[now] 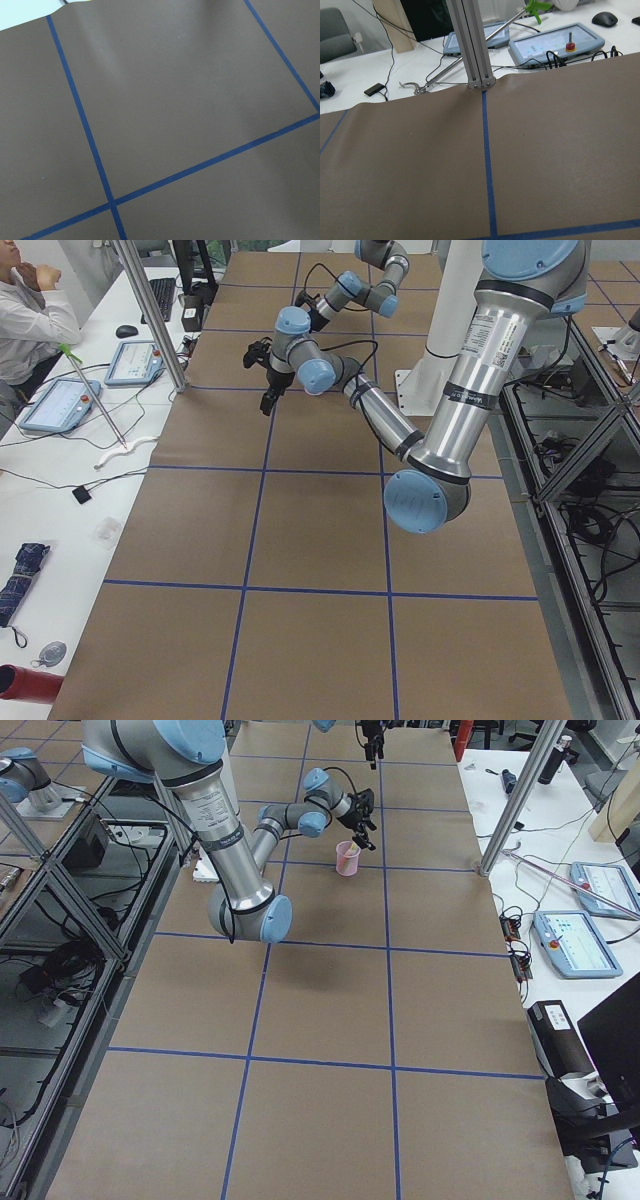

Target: Collect pens into pen holder

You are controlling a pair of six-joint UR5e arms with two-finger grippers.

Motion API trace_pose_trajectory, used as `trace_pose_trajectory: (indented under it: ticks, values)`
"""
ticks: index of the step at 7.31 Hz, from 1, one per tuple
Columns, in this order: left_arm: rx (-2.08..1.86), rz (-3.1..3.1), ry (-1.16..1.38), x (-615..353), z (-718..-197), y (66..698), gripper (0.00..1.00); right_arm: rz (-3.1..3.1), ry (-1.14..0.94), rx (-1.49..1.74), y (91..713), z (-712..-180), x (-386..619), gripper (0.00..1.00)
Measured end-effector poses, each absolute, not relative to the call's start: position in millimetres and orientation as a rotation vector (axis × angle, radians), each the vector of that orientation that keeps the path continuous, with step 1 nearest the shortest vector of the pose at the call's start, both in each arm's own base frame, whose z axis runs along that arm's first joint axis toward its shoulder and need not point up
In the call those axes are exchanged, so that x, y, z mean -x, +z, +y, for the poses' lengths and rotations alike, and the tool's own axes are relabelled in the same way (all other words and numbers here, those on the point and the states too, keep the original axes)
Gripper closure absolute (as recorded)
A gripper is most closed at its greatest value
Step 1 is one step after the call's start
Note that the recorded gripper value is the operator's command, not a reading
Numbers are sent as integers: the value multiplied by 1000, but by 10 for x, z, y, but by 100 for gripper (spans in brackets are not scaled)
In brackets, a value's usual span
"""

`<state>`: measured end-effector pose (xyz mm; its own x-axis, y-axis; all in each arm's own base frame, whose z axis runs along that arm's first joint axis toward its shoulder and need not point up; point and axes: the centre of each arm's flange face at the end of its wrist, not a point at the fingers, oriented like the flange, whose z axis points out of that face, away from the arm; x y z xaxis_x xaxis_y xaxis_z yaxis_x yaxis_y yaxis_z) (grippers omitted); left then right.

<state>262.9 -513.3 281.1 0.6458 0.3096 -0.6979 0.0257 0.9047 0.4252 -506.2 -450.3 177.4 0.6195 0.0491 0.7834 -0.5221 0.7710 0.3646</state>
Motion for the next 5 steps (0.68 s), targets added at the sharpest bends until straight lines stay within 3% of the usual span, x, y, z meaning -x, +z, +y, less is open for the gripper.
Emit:
trace_pose_trajectory:
  ticks: [5]
  values:
    - [-262, 841, 89, -2517, -5012, 3427, 0, -829, 42, -286, 2153, -5633, 3140, 1]
